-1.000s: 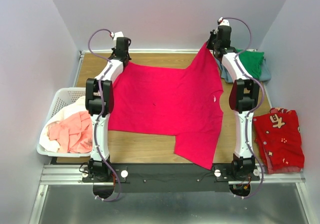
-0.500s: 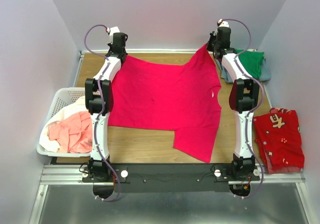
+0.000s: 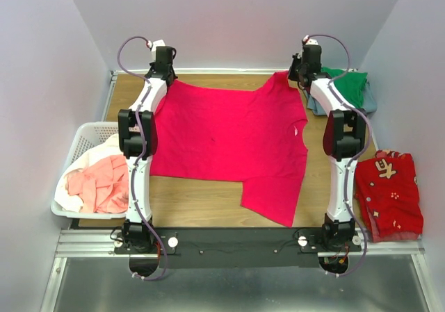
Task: Fold and stack the t-shirts
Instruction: Flatten the tshirt out
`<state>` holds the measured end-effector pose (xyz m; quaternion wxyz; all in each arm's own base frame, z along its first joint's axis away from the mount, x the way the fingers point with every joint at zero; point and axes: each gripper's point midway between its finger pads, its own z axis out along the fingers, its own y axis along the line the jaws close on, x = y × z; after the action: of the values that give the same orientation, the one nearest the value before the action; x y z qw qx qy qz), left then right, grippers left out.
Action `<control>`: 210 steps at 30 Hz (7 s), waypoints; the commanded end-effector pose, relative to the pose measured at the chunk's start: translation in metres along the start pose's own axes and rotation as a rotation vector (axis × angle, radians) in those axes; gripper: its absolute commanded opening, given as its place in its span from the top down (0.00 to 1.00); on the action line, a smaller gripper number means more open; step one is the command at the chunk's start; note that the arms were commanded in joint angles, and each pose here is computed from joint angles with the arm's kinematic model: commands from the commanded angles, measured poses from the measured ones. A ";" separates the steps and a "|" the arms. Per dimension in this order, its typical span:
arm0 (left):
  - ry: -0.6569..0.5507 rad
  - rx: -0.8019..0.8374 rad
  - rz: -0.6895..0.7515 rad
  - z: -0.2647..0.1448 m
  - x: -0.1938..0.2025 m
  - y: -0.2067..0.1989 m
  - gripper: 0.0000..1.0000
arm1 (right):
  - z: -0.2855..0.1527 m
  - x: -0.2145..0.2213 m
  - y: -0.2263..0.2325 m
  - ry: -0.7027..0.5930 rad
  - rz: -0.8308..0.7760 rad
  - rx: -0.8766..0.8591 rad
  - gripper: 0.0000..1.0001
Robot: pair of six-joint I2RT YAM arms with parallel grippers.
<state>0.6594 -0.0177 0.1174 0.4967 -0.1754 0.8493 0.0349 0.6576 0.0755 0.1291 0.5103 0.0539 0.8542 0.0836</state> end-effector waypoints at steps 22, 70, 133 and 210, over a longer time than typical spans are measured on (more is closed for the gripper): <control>0.068 -0.058 -0.136 -0.066 -0.032 0.016 1.00 | -0.147 -0.001 -0.031 -0.005 0.024 0.162 0.99; 0.251 -0.051 -0.332 -0.144 0.045 0.040 1.00 | -0.246 0.092 -0.044 0.159 0.106 0.188 0.99; 0.229 -0.156 -0.314 -0.163 0.064 0.063 1.00 | -0.204 0.168 -0.031 0.462 0.260 0.181 0.49; 0.548 -0.079 0.193 -0.243 0.220 0.040 1.00 | -0.183 0.203 -0.137 0.700 0.092 0.685 0.74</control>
<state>0.3572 -0.1142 0.0640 0.2548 -0.0764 0.9638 0.0157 0.4044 -0.0367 0.0227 0.1598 0.2212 0.9471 -0.1691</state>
